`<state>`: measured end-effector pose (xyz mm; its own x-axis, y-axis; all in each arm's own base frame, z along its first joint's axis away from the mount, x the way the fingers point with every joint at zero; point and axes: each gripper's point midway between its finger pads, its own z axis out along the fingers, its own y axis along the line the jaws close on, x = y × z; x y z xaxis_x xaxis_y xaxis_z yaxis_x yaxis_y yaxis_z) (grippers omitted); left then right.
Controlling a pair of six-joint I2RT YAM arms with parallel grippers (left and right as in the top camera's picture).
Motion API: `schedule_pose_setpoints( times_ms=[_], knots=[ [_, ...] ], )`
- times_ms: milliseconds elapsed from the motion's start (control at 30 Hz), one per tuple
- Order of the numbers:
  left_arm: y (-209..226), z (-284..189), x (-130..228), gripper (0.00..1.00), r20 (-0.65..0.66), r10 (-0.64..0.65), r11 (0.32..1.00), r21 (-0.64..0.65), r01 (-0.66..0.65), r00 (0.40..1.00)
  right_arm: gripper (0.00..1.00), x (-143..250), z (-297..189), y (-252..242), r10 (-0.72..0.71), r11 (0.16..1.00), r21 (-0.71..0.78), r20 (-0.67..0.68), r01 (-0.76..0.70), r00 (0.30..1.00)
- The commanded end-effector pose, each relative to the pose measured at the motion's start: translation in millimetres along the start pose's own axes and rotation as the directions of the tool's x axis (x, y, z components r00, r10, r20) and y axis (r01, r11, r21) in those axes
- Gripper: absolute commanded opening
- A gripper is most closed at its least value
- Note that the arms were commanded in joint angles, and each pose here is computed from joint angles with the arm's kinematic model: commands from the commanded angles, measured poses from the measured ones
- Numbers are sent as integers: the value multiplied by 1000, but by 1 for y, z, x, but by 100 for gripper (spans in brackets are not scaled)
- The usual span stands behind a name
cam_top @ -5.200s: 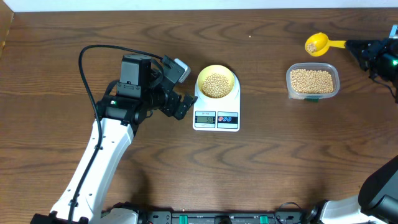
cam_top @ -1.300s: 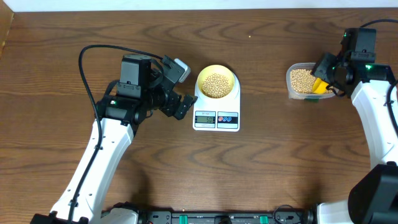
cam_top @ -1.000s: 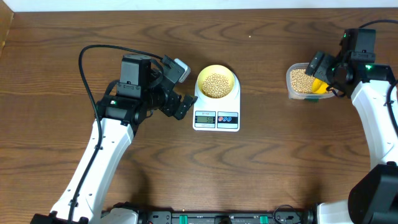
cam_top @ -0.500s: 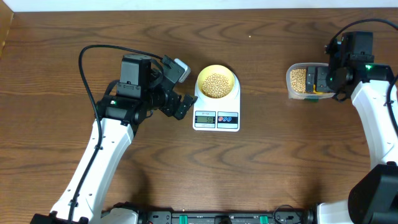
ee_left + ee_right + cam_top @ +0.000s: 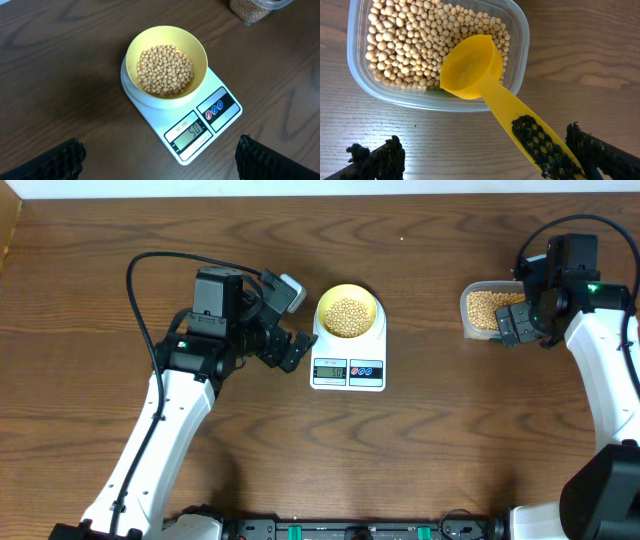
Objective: Scoop item into bowl and weigh 50g on scale
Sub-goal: 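Lower the yellow scoop into the soybean tub with the right gripper, then lay the scoop down in the tub and open the right gripper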
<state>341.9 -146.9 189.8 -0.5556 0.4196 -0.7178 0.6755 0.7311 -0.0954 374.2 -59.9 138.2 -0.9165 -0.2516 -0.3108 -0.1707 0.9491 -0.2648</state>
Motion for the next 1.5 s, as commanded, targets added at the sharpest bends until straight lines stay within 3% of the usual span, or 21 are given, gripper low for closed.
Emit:
schedule_pose_setpoints(
  times_ms=[0, 733, 1467],
  knots=[
    [-3, -5, -6, 97, 20, 27, 1000, 4, -27, 999, 99, 0, 0, -1, -35, 999, 13, -6, 35, 999],
    [-3, -5, -6, 98, 20, 27, 1000, 3, -27, 999, 99, -24, -61, -24, -15, 993, 117, 203, -9, 979],
    [-3, -5, -6, 98, 20, 27, 1000, 4, -27, 999, 99, -39, -112, -9, 43, 999, 2, 391, -47, 919]
  ],
)
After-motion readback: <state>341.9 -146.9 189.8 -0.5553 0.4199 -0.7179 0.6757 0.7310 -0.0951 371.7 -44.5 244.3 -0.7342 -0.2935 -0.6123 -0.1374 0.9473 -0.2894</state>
